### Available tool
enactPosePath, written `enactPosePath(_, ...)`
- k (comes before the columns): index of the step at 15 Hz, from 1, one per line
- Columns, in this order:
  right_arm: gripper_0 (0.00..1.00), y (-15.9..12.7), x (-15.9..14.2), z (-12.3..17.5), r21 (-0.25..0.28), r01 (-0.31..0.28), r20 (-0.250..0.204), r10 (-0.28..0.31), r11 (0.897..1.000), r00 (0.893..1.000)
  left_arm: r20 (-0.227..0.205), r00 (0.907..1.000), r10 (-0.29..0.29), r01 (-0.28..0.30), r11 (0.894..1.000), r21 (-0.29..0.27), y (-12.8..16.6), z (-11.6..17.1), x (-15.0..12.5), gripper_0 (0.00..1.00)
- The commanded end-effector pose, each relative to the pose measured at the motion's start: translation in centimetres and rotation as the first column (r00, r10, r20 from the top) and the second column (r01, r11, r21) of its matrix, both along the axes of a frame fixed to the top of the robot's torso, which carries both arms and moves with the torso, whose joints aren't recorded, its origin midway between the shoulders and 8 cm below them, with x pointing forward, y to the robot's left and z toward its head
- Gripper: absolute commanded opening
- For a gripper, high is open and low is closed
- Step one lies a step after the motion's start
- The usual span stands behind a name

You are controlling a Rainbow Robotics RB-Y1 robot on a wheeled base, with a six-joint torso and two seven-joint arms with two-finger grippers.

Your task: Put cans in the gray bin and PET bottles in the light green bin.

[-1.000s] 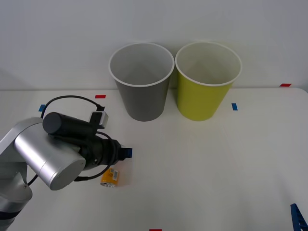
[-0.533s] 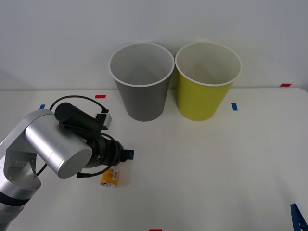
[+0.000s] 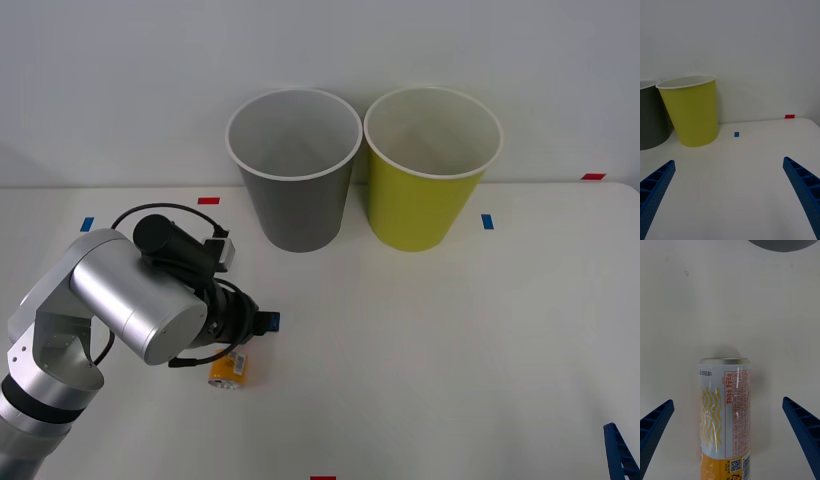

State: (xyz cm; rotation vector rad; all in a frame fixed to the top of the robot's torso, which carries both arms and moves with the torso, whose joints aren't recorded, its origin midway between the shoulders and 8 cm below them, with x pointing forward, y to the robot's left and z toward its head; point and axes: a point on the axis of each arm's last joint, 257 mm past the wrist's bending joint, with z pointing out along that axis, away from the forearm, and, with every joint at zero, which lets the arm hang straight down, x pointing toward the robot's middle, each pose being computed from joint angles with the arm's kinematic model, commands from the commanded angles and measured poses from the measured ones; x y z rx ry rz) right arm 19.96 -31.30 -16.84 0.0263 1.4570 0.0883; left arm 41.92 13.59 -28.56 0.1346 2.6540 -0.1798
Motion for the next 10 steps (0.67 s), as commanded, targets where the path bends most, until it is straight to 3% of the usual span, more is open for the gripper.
enactPosePath(1,1.0,0.0,0.0,0.0,0.0,0.0,0.0,0.0,1.0,1.0,-0.004,1.0,-0.001,0.001,1.0,-0.002,-0.2,-0.1,0.0,1.0)
enactPosePath(10,1.0,0.0,0.0,0.0,0.0,0.0,0.0,0.0,1.0,1.0,-0.017,0.9998,0.006,-0.006,1.0,0.02,-0.2,-1.1,1.1,1.0)
